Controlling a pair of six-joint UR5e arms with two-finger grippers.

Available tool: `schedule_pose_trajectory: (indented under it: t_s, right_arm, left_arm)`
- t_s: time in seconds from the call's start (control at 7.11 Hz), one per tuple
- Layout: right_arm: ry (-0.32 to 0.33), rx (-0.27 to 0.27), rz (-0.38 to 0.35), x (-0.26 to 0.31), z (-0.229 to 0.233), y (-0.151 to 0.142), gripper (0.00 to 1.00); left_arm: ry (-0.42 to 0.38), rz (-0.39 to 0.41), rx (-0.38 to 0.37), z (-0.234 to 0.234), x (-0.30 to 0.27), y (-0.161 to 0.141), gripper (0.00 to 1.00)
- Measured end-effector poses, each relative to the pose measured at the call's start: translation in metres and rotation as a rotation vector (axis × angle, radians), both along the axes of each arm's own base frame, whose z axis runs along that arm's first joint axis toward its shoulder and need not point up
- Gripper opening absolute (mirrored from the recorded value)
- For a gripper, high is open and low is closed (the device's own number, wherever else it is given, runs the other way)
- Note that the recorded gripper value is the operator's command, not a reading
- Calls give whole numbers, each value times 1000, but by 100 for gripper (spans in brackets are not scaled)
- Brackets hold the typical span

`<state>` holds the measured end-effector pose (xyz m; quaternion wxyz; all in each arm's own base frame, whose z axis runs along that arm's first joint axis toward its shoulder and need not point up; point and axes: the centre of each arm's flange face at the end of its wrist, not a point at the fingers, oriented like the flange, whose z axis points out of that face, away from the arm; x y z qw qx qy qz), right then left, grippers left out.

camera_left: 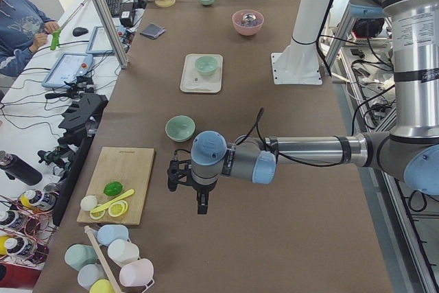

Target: Stack green bowls together

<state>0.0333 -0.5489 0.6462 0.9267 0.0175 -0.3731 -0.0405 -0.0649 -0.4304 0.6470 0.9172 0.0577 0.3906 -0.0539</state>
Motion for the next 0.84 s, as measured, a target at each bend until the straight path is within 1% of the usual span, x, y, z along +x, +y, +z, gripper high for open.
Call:
schedule_pose_trajectory:
  t_s: [0.28,0.42,0.84]
  right_arm:
    - [1,-1,-1,0,1,0,100]
    - [2,-1,-1,0,1,0,100]
    - [2,3,-2,0,0,0,100]
  left_arm:
    - [21,-47,-26,-4,1,0,98]
    - [30,-66,-27,-7,2,-1,98]
    - [41,-86,-24,-10,2,-2,98]
